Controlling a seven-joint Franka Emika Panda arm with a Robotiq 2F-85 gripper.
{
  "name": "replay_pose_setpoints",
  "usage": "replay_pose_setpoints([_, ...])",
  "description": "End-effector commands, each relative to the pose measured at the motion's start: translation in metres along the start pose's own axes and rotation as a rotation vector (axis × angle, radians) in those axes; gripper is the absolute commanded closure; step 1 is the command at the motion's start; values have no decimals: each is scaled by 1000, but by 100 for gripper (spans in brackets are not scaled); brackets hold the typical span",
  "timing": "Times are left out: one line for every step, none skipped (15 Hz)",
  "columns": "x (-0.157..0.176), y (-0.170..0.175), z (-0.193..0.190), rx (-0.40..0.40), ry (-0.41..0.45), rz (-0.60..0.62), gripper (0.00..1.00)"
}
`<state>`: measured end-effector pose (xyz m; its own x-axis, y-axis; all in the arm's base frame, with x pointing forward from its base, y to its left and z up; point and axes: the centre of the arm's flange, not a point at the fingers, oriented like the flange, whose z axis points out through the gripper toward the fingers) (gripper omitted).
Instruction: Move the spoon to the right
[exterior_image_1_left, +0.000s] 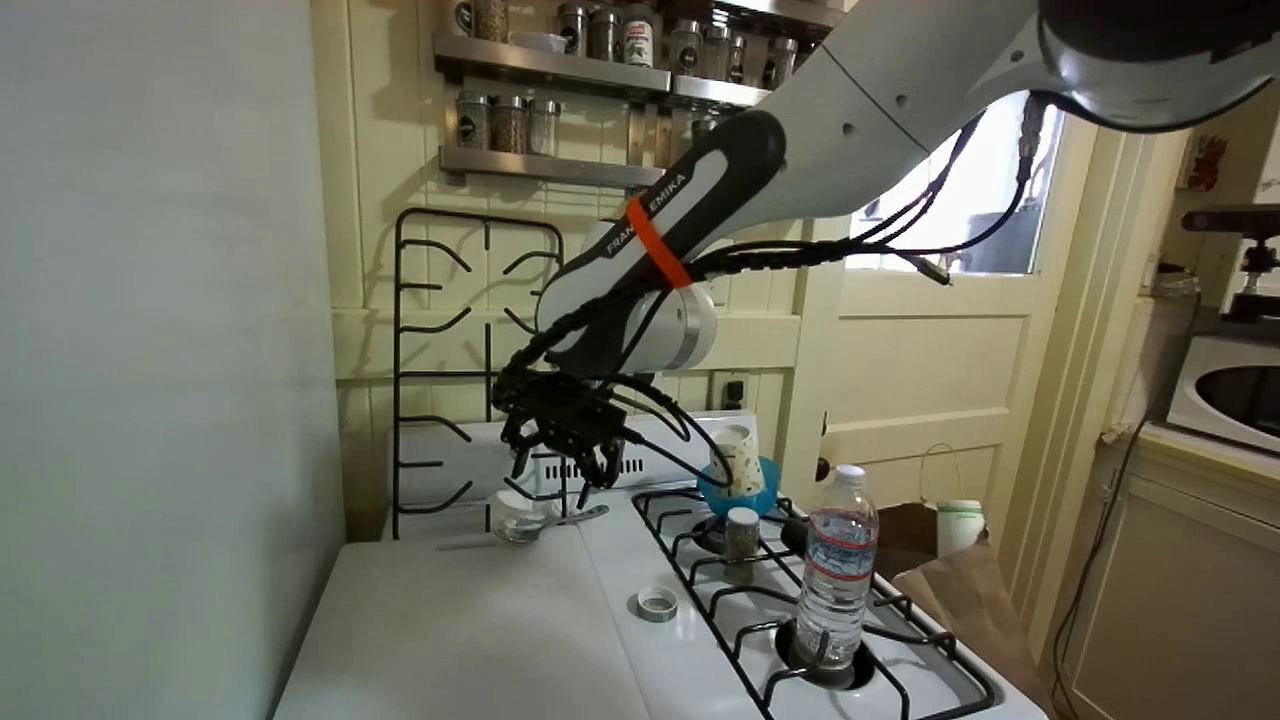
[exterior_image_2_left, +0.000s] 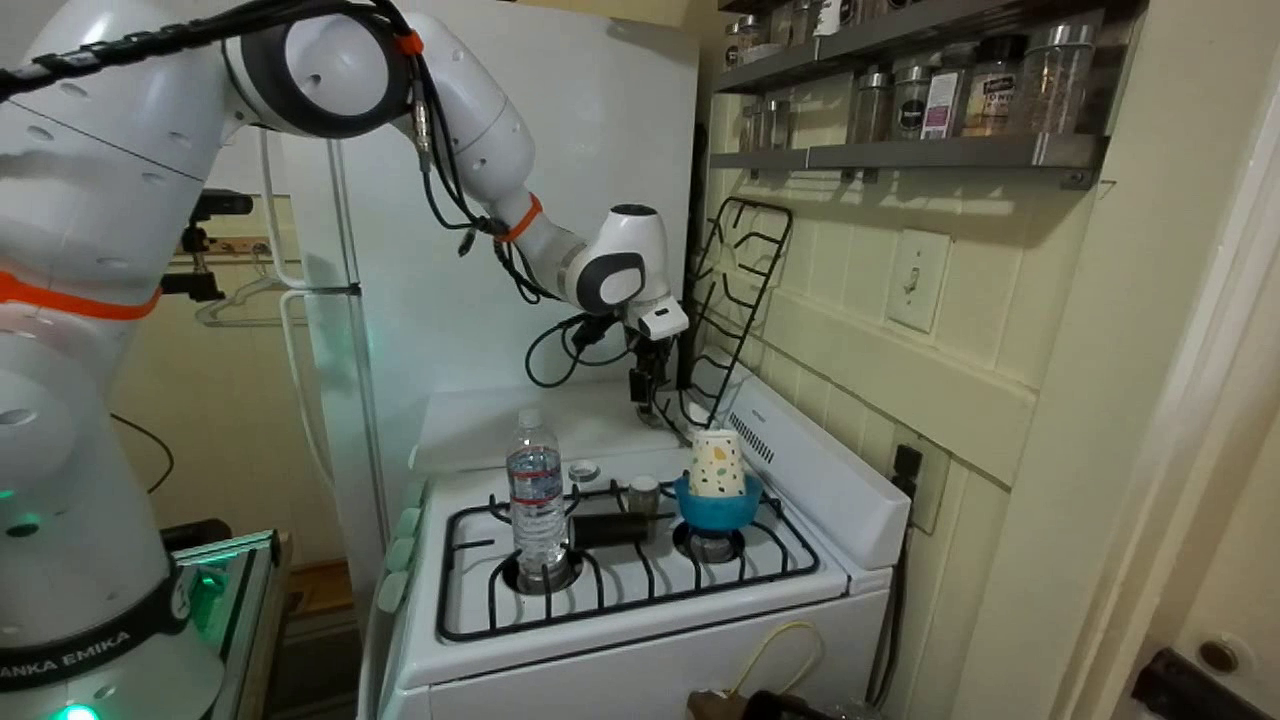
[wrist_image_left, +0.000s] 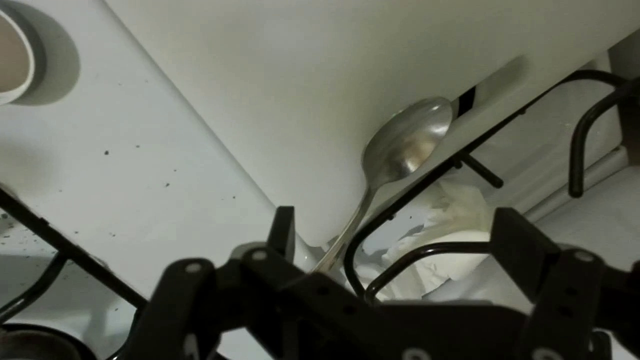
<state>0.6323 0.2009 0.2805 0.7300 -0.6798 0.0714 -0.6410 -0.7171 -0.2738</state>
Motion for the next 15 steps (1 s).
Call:
replay_pose_setpoints([2,8,7,-8,41,34,0])
replay_pose_setpoints([5,10,7,-31,43,28,0])
replay_pose_setpoints([12,11,5,-52,59,16,0])
replay_pose_setpoints([17,12,4,-60,79,13,0])
replay_pose_setpoints([19,10,5,-83,84,-13,0])
replay_pose_setpoints([20,8,8,-111,85,-38,0])
replay_pose_setpoints([17,6,11,-132,80,-63,0])
replay_pose_setpoints([14,5,13,-152,77,-77,0])
replay_pose_setpoints([8,3,18,-173,69,-97,0])
replay_pose_setpoints([4,1,21,-186,59,-116,0])
replay_pose_setpoints([-1,0,27,-208,47,-129,0])
replay_pose_setpoints([-5,0,29,-230,41,-135,0])
replay_pose_setpoints([-5,1,33,-257,40,-134,0])
replay_pose_setpoints([-6,2,34,-274,36,-142,0])
replay_pose_setpoints([-4,1,37,-279,50,-133,0])
